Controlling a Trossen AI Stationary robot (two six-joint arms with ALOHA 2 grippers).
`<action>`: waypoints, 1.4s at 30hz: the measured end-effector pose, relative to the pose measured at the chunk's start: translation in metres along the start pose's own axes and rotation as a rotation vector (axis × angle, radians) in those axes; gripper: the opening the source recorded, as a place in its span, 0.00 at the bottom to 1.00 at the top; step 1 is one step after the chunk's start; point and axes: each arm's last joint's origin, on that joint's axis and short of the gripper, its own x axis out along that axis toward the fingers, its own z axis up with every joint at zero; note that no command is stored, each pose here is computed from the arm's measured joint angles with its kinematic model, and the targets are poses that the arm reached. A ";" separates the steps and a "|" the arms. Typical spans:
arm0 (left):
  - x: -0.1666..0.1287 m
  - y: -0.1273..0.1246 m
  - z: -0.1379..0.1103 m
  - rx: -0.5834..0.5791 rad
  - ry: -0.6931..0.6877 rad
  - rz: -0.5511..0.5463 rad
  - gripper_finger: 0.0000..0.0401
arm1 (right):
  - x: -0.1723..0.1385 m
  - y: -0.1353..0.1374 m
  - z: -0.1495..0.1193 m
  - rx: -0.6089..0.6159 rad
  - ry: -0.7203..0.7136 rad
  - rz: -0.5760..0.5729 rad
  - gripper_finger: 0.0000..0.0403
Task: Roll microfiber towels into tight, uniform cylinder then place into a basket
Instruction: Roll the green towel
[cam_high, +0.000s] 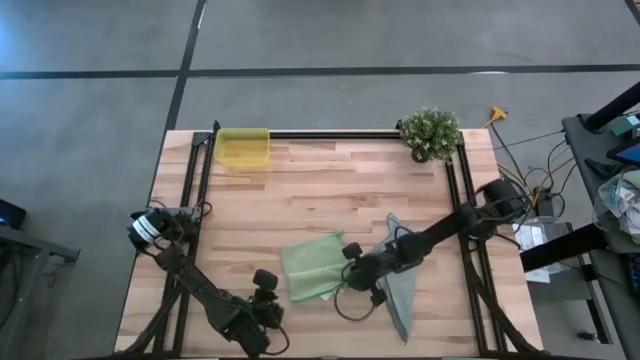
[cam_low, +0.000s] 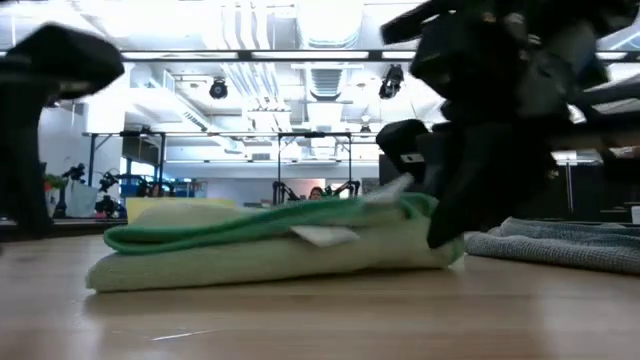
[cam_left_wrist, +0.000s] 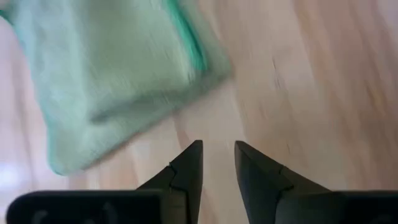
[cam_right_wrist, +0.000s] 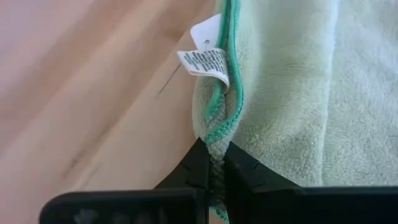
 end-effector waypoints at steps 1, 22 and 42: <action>-0.002 0.000 0.001 -0.003 -0.014 0.005 0.19 | -0.001 -0.004 0.001 0.037 -0.009 0.020 0.04; -0.011 -0.009 0.004 0.192 -0.175 0.172 0.31 | -0.008 -0.043 0.011 0.323 -0.209 0.351 0.03; 0.008 -0.001 0.036 0.067 -0.340 0.195 0.70 | 0.007 -0.043 -0.002 0.379 -0.168 0.350 0.03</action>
